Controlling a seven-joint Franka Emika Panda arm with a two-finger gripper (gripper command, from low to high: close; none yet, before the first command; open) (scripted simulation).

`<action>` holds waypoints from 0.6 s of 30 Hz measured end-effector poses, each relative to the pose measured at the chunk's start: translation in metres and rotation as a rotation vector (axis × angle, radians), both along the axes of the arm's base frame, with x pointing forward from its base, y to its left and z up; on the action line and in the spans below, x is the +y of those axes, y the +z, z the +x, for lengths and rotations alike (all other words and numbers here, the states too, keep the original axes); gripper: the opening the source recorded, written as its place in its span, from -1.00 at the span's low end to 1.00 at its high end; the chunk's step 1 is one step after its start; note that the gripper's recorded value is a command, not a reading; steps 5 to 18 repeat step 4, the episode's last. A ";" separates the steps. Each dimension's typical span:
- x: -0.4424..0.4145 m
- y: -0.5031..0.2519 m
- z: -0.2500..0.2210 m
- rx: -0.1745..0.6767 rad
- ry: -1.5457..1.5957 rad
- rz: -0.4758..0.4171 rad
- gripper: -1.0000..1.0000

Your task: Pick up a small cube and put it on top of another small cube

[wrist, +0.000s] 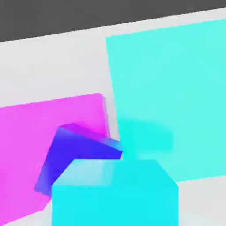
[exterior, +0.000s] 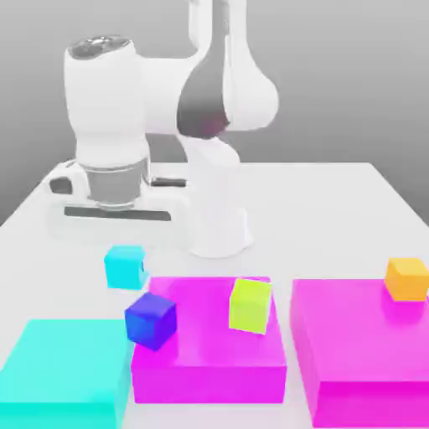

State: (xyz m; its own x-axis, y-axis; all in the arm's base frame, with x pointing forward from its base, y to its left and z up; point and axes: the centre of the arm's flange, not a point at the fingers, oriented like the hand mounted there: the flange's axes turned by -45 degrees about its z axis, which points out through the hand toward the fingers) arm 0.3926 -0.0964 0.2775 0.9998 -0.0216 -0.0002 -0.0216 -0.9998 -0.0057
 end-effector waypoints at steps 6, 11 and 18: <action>0.002 -0.010 0.000 0.000 0.009 -0.002 1.00; 0.002 -0.010 0.000 0.000 0.009 -0.002 1.00; 0.002 -0.010 0.000 0.000 0.009 -0.002 1.00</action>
